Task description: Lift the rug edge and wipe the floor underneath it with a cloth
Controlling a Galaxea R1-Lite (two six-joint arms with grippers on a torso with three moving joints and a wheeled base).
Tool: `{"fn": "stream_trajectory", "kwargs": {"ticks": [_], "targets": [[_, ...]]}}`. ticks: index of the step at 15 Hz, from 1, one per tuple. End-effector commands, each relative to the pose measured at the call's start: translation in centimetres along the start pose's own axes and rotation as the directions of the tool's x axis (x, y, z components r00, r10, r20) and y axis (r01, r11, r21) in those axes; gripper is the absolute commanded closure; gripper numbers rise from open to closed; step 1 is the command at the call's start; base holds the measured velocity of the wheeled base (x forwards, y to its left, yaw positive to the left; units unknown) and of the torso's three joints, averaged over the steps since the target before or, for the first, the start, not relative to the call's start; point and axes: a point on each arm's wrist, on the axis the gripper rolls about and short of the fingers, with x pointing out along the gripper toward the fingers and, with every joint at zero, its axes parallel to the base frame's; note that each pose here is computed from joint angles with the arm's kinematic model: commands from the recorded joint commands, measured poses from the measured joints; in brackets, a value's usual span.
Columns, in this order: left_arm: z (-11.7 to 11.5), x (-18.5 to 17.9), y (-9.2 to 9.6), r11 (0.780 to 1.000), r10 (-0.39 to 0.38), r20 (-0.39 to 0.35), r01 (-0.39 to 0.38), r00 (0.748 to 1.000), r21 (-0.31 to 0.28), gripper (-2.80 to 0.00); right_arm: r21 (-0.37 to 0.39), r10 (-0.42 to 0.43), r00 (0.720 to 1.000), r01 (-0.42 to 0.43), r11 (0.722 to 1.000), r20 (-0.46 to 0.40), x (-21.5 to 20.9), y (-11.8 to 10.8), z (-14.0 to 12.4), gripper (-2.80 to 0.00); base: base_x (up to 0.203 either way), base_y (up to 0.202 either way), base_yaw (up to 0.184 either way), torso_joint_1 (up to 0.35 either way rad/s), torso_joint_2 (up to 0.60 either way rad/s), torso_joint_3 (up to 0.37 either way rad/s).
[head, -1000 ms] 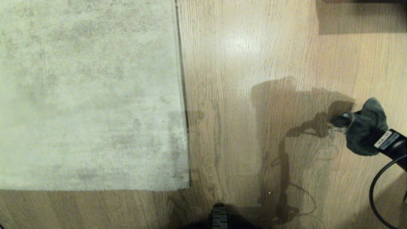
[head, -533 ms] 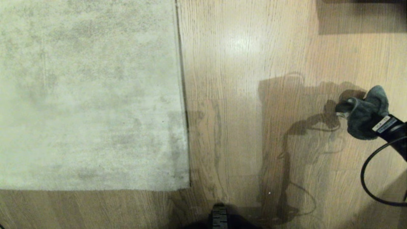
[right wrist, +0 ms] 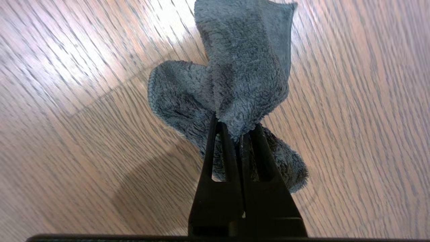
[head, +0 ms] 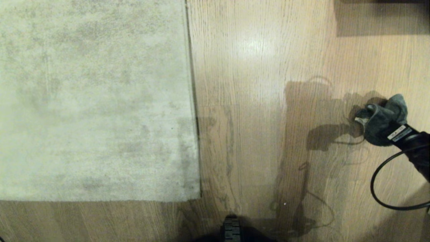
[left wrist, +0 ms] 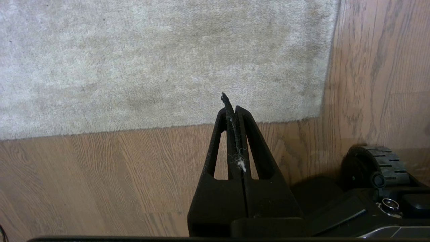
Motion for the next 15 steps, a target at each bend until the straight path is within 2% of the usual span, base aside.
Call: {"fn": "stream_trajectory", "kwargs": {"ticks": [1, 2, 5, 10, 15], "targets": [[0.0, 0.0, 0.0, 1.0, -0.001, -0.001, 0.001, 1.0, 0.0, 0.0, 0.003, 0.006, 1.0, -0.006, 1.0, 0.015, 0.1, -0.1, 0.0, 0.0, 0.0, 0.0, 0.0, 0.0, 0.0, 0.0], [0.0, 0.0, 0.0, 1.0, -0.001, 0.0, 0.001, 1.0, 0.0, 0.0, 0.005, 0.001, 1.0, -0.001, 1.0, 0.005, 0.0, -0.1, -0.2, -2.8, 0.0, 0.0, 0.0, 0.0, 0.0, 0.0], [0.0, 0.0, 0.0, 1.0, -0.001, -0.001, 0.001, 1.0, 0.0, 0.0, -0.004, -0.024, 0.999, 0.023, 1.0, -0.034, 0.0, -0.6, -1.3, -2.8, 0.0, 0.0, 0.0, 0.0, 0.0, 0.0], [0.0, 0.0, 0.0, 1.0, -0.001, -0.001, 0.001, 1.0, 0.0, 0.0, -0.014, -0.042, 0.999, 0.042, 0.999, -0.008, -0.4, -0.6, -0.9, -2.8, 0.0, 0.0, 0.0, 0.0, 0.0, 0.0], [0.0, 0.0, 0.0, 1.0, -0.001, -0.001, 0.001, 1.0, 0.0, 0.0, -0.097, -0.019, 1.0, 0.02, 0.995, 0.012, -2.3, -0.1, 0.1, -2.8, 0.0, 0.0, 0.0, 0.0, 0.0, 0.0]]}}
